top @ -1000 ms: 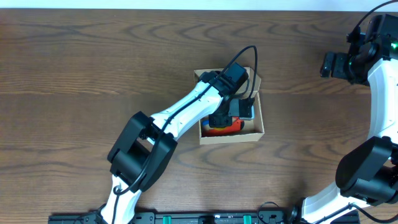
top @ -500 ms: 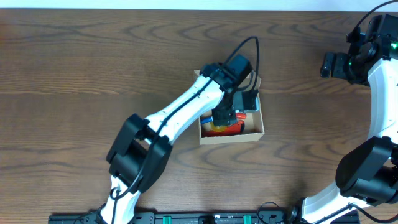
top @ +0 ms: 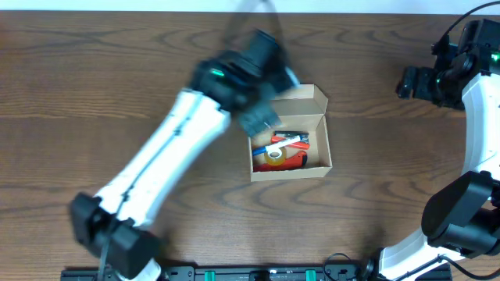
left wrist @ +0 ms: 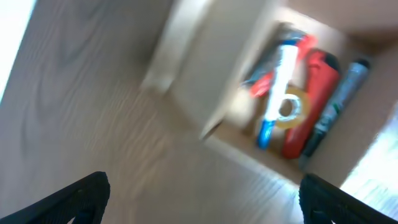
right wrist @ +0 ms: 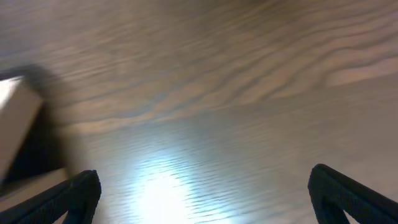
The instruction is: Pack container
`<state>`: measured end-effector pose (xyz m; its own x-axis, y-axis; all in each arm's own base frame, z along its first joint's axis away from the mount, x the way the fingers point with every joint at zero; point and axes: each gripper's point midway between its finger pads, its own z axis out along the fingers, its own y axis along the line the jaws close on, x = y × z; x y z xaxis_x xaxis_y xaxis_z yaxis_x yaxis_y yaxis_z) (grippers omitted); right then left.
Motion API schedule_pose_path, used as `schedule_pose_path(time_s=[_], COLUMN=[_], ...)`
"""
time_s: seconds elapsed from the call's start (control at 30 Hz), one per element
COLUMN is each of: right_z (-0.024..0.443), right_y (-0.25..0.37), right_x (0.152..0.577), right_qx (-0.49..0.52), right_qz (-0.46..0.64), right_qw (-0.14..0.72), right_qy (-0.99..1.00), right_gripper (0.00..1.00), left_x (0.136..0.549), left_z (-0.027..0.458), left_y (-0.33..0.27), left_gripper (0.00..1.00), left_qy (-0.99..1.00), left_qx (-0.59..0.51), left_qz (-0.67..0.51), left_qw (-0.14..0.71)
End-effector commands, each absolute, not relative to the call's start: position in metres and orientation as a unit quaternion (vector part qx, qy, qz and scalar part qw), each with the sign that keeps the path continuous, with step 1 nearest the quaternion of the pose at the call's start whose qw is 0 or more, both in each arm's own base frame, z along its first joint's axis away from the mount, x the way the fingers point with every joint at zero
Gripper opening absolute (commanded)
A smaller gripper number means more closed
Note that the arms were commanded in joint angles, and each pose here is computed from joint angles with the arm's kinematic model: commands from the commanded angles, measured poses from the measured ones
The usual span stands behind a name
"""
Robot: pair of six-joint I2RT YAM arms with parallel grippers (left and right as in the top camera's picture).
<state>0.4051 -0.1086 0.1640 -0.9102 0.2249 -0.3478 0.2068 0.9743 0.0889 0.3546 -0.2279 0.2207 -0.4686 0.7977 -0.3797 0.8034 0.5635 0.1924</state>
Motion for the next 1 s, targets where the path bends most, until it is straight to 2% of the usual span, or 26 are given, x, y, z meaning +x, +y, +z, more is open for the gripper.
schedule_pose_path(time_s=[0.0,0.03,0.1,0.2,0.23,0.27,0.37,0.4,0.43,0.47,0.7,0.97], right_z=[0.173,0.175,0.179,0.182,0.18,0.177,0.163,0.156,0.148,0.141,0.094,0.053], right_y=[-0.076,-0.068,-0.055,-0.04,-0.036,-0.033,-0.026,-0.023,-0.018,-0.013,0.013,0.043], right_x=[0.407,0.408,0.409,0.41,0.409,0.409,0.407,0.406,0.405,0.404,0.407,0.413], right_qx=[0.093,0.089,0.082,0.074,0.072,0.073,0.085,0.087,0.086,0.086,0.081,0.076], right_qz=[0.12,0.143,0.175,0.206,0.209,0.21,0.218,0.223,0.231,0.242,0.289,0.3], right_qw=[0.192,0.194,0.196,0.194,0.191,0.187,0.166,0.156,0.145,0.133,0.071,0.027], right_qy=[0.97,0.966,0.961,0.956,0.956,0.957,0.958,0.958,0.958,0.957,0.951,0.951], right_gripper=[0.61,0.28,0.01,0.01,0.01,0.01,0.01,0.01,0.01,0.01,0.01,0.01], left_x=[0.372,0.377,0.384,0.396,0.399,0.402,0.409,0.41,0.412,0.414,0.419,0.42], left_z=[0.243,0.245,0.243,0.229,0.223,0.216,0.195,0.187,0.175,0.164,0.1,0.057], left_y=[-0.185,-0.175,-0.159,-0.13,-0.123,-0.118,-0.111,-0.11,-0.109,-0.109,-0.118,-0.131], left_gripper=[0.98,0.87,0.64,0.58,0.53,0.45,0.32,0.24,0.1,0.06,0.06,0.06], left_qy=[0.914,0.918,0.92,0.921,0.92,0.916,0.904,0.901,0.901,0.901,0.904,0.896], left_qx=[0.32,0.297,0.265,0.208,0.191,0.174,0.137,0.127,0.117,0.109,0.09,0.048], left_qz=[-0.086,-0.127,-0.182,-0.257,-0.279,-0.308,-0.373,-0.388,-0.397,-0.403,-0.415,-0.442], left_qw=[0.233,0.231,0.224,0.206,0.198,0.188,0.158,0.147,0.133,0.119,0.053,-0.001])
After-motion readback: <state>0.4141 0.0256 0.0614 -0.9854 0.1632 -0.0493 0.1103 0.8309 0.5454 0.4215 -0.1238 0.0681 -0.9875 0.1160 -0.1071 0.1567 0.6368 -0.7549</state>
